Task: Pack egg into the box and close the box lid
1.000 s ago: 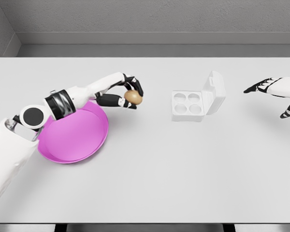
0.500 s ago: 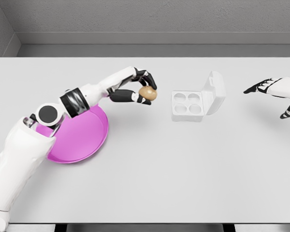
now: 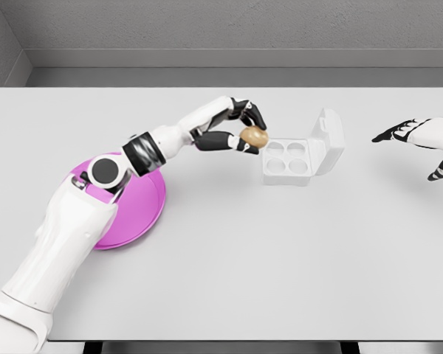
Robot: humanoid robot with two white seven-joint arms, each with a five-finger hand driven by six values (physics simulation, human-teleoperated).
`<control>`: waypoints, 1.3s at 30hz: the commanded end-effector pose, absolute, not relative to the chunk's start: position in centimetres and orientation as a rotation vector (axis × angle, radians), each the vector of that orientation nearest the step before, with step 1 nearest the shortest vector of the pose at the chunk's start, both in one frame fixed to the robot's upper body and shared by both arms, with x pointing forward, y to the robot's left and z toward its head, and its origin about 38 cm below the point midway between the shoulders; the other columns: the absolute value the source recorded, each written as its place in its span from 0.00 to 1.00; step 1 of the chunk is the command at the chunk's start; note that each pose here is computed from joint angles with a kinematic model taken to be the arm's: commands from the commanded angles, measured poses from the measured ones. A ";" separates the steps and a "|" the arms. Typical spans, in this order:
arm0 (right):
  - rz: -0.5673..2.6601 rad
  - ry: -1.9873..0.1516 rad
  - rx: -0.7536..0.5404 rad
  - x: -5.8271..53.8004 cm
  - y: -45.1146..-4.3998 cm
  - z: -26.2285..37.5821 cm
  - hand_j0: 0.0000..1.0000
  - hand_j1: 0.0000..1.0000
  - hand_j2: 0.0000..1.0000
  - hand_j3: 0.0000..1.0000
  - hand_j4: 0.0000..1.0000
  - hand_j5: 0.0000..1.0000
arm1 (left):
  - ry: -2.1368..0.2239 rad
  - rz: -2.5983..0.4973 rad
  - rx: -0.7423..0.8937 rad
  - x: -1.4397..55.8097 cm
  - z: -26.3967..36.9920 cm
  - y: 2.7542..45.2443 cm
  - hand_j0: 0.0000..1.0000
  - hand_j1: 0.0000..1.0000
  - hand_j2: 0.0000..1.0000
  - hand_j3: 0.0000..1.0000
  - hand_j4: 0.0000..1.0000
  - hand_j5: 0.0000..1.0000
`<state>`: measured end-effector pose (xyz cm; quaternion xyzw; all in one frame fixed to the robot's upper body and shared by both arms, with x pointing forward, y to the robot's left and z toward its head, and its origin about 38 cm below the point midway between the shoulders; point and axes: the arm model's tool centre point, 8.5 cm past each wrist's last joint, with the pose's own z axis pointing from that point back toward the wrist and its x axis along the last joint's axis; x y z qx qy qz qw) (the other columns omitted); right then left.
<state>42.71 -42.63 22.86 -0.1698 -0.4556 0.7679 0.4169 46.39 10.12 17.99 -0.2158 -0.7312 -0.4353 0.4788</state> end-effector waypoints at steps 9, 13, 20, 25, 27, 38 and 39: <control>1.920 -1.145 -0.425 42.7 -42.7 22.9 1.00 1.00 1.00 1.00 1.00 1.00 | -1.772 -0.948 -0.631 47.3 16.2 7.3 0.38 0.38 0.38 0.38 0.38 0.38; 1.921 -1.147 -0.425 42.7 -42.7 22.9 1.00 1.00 1.00 1.00 1.00 1.00 | -1.774 -0.935 -0.643 47.4 15.7 6.8 0.38 0.38 0.38 0.38 0.38 0.38; 1.922 -1.150 -0.428 42.8 -42.6 23.1 1.00 1.00 1.00 1.00 1.00 1.00 | -1.776 -0.920 -0.659 47.3 15.7 6.6 0.38 0.38 0.38 0.38 0.38 0.38; 1.921 -1.154 -0.434 42.9 -42.6 23.3 1.00 1.00 1.00 1.00 1.00 1.00 | -1.763 -0.875 -0.686 47.5 15.2 6.1 0.38 0.38 0.38 0.38 0.38 0.38; 1.920 -1.155 -0.435 42.9 -42.6 23.3 1.00 1.00 1.00 1.00 1.00 1.00 | -1.760 -0.863 -0.700 47.4 14.9 5.7 0.38 0.38 0.38 0.38 0.38 0.38; 1.914 -1.167 -0.409 43.2 -41.9 22.5 1.00 1.00 1.00 1.00 1.00 1.00 | -1.742 -0.806 -0.674 47.9 12.2 7.4 0.37 0.37 0.37 0.37 0.37 0.37; 1.914 -1.170 -0.404 43.2 -41.8 22.3 1.00 1.00 1.00 1.00 1.00 1.00 | -1.740 -0.810 -0.671 47.9 12.1 7.4 0.37 0.37 0.37 0.37 0.37 0.37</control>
